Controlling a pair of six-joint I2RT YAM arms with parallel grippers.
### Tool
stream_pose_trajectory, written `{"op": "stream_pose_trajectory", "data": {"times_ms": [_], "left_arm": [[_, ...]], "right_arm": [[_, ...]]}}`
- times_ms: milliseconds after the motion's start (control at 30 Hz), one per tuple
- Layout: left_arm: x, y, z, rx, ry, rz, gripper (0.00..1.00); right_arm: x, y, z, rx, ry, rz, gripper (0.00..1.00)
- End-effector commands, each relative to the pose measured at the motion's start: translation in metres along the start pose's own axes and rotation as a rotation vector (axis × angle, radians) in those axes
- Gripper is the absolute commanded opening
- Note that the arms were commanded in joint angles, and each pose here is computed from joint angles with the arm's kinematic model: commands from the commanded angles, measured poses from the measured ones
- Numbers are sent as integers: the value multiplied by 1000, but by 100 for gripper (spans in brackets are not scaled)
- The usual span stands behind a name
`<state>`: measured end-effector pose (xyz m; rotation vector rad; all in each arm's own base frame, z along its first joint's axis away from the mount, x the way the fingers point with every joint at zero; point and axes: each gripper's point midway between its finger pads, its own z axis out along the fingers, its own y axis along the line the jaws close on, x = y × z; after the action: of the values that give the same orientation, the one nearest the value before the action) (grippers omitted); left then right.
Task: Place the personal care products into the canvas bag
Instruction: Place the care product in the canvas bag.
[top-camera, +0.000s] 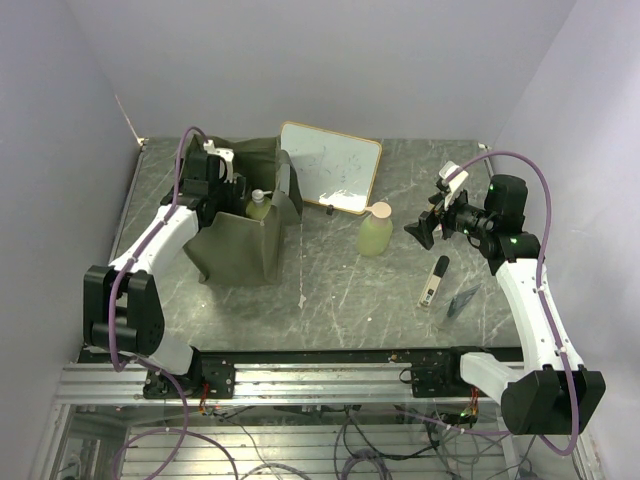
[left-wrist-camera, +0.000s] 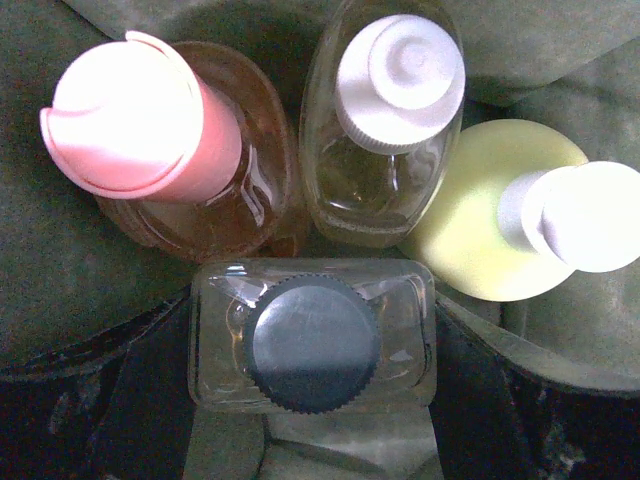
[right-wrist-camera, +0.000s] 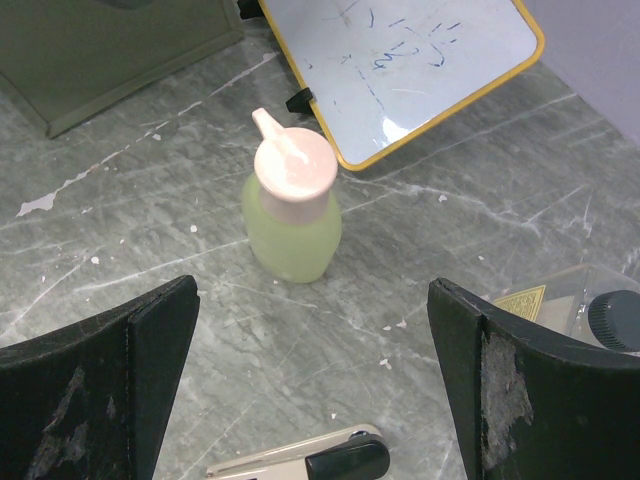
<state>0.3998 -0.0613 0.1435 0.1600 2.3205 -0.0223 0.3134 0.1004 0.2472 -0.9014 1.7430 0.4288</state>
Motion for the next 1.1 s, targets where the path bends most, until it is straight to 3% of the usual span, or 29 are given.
{"op": "stream_pose_trajectory", "data": {"times_ms": [0, 667, 1067], "left_arm": [[-50, 0, -19, 20, -176, -2, 72], [-81, 6, -45, -3, -241, 15, 98], [-115, 5, -78, 9, -343, 20, 99]], "right_arm": [[2, 0, 2, 2, 1, -11, 97], [2, 0, 1, 4, 1, -12, 98], [1, -1, 1, 11, -2, -8, 98]]}}
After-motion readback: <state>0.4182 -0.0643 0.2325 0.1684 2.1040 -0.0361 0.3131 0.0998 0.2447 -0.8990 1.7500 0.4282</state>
